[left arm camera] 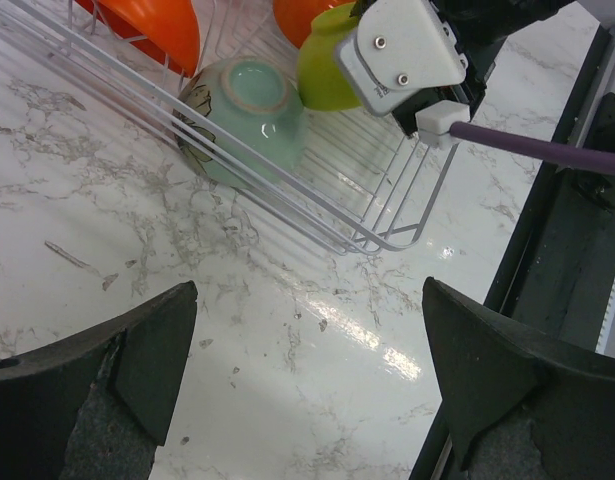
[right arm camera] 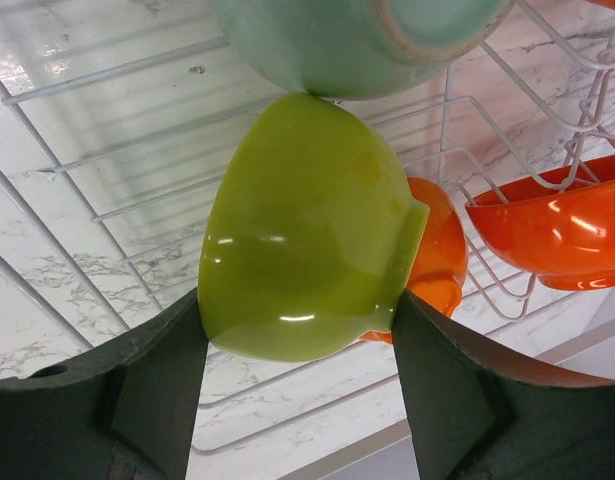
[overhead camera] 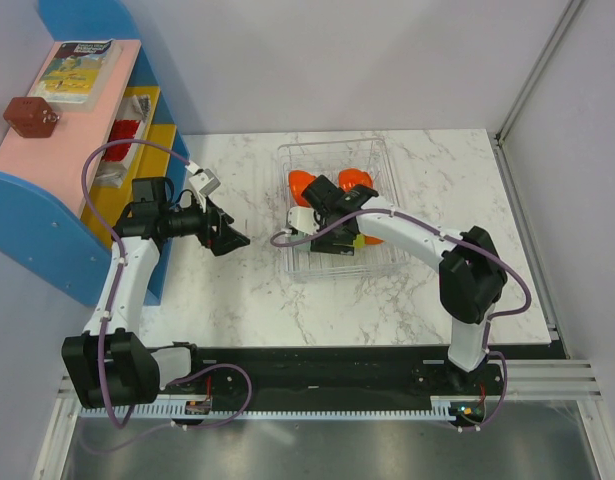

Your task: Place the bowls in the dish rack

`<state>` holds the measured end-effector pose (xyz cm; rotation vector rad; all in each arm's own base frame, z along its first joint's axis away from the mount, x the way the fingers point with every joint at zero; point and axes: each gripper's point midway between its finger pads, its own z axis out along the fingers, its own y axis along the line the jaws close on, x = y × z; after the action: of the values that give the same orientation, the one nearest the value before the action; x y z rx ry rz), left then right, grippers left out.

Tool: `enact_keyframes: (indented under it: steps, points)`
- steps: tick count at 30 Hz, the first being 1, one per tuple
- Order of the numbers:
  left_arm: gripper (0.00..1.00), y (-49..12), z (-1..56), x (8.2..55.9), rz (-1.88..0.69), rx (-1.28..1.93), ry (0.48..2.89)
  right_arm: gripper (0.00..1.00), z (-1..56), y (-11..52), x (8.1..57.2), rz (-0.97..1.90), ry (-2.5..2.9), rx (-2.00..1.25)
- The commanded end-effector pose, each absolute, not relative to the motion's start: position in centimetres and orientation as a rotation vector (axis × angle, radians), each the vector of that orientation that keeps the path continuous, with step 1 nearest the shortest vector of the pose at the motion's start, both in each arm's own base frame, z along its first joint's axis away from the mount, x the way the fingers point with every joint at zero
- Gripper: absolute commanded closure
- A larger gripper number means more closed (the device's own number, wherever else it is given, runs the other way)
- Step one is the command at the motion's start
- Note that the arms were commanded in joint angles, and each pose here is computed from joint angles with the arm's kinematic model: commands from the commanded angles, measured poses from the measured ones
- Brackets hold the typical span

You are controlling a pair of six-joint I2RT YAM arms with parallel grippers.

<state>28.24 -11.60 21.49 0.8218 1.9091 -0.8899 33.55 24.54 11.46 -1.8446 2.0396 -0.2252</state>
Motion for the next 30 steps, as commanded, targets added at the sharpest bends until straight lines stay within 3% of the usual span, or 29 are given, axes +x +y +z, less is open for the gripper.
enact_keyframes:
  steps: [1,3,4,6,7,10,17,30]
  points:
    - [0.00,-11.9,21.8,28.0,-0.920,0.833,1.882,0.93,11.7,24.0,34.5,-0.374,1.975,-1.923]
    - [0.00,-11.8,21.8,28.0,-0.915,0.833,1.881,0.87,11.6,24.1,34.1,-0.379,1.963,-1.957]
    - [0.00,-11.8,21.8,28.0,-0.915,0.833,1.882,0.73,11.4,23.9,33.8,-0.383,1.957,-1.993]
    - [0.00,-11.9,21.8,28.0,-0.917,0.836,1.879,0.55,11.3,23.7,33.6,-0.393,1.946,-2.021]
    - [0.00,-11.9,21.8,28.0,-0.916,0.834,1.881,0.36,11.3,23.7,33.5,-0.396,1.943,-2.030]
    - [0.00,-11.8,22.0,28.0,-0.911,0.836,1.876,0.17,11.4,23.7,33.2,-0.379,1.937,-2.058]
    - [0.00,-11.8,21.8,28.0,-0.909,0.835,1.880,0.02,11.7,23.9,32.6,-0.328,1.937,-2.079]
    - [0.00,-11.7,21.8,28.1,-0.900,0.835,1.884,0.02,13.6,25.2,30.8,-0.146,1.927,-2.100]
